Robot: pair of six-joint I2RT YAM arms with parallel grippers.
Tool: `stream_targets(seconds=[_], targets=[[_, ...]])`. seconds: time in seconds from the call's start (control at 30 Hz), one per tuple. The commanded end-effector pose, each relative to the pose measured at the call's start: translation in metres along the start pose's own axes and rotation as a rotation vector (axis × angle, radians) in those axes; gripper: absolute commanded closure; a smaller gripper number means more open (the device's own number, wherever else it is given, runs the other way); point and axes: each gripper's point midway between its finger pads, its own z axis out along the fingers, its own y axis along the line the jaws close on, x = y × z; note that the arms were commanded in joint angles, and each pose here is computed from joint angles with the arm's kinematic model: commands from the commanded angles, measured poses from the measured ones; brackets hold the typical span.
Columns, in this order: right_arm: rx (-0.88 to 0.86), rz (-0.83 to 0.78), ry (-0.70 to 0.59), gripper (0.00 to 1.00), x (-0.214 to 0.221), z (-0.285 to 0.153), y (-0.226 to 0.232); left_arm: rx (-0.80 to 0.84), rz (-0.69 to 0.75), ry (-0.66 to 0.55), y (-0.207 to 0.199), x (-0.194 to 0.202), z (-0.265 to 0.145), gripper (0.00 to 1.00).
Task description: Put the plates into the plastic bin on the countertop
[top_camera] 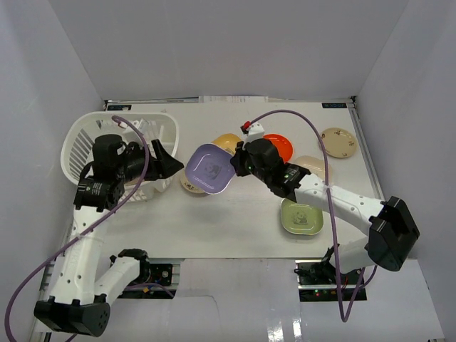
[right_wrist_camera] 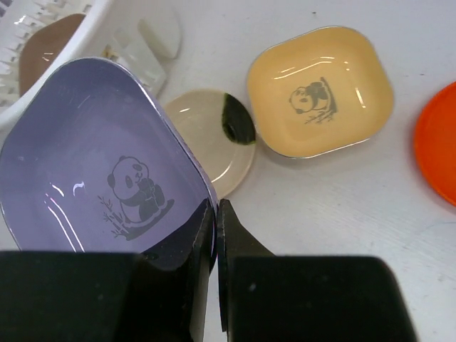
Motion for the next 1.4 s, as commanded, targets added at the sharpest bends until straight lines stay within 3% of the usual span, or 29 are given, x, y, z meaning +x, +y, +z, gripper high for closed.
stream_targets(seconds=[0.0,0.37,0.4,0.47,0.63,0.67,0.93,1.0,1.03,1.1,1.37], targets=[[-0.071,-0.058,-0.061,0.92,-0.037,-0.008,0.014,-0.044,0.012,0.073,0.019,0.025,0.007,0.29],[-0.250,0.014,-0.033,0.92,-0.036,-0.020,0.044,-0.018,-0.007,0.119,0.018,0.052,0.023,0.31],[-0.258,0.024,-0.032,0.92,-0.036,-0.023,0.045,-0.001,-0.003,0.128,0.013,0.054,0.024,0.34],[-0.277,0.030,-0.031,0.92,-0.035,-0.026,0.048,0.002,-0.001,0.136,0.011,0.057,0.027,0.56],[-0.317,0.043,-0.029,0.92,-0.033,-0.034,0.053,-0.034,-0.002,0.160,0.014,0.066,0.035,0.86],[-0.318,0.041,-0.025,0.92,-0.031,-0.035,0.053,-0.045,0.001,0.143,0.014,0.062,0.035,1.00],[-0.342,0.048,-0.053,0.92,-0.040,-0.049,0.052,-0.107,-0.003,0.088,0.015,0.032,0.044,1.00],[-0.343,0.051,-0.064,0.79,-0.042,-0.055,0.050,-0.114,0.002,0.031,0.011,0.015,0.041,1.00],[-0.333,0.058,-0.064,0.60,-0.041,-0.056,0.045,-0.114,-0.006,0.003,0.008,0.007,0.040,1.00],[-0.335,0.070,-0.077,0.42,-0.046,-0.061,0.041,-0.111,-0.014,-0.043,0.001,-0.009,0.038,1.00],[-0.343,0.090,-0.177,0.10,-0.076,-0.091,0.034,-0.224,-0.065,-0.186,0.007,-0.049,0.024,1.00]])
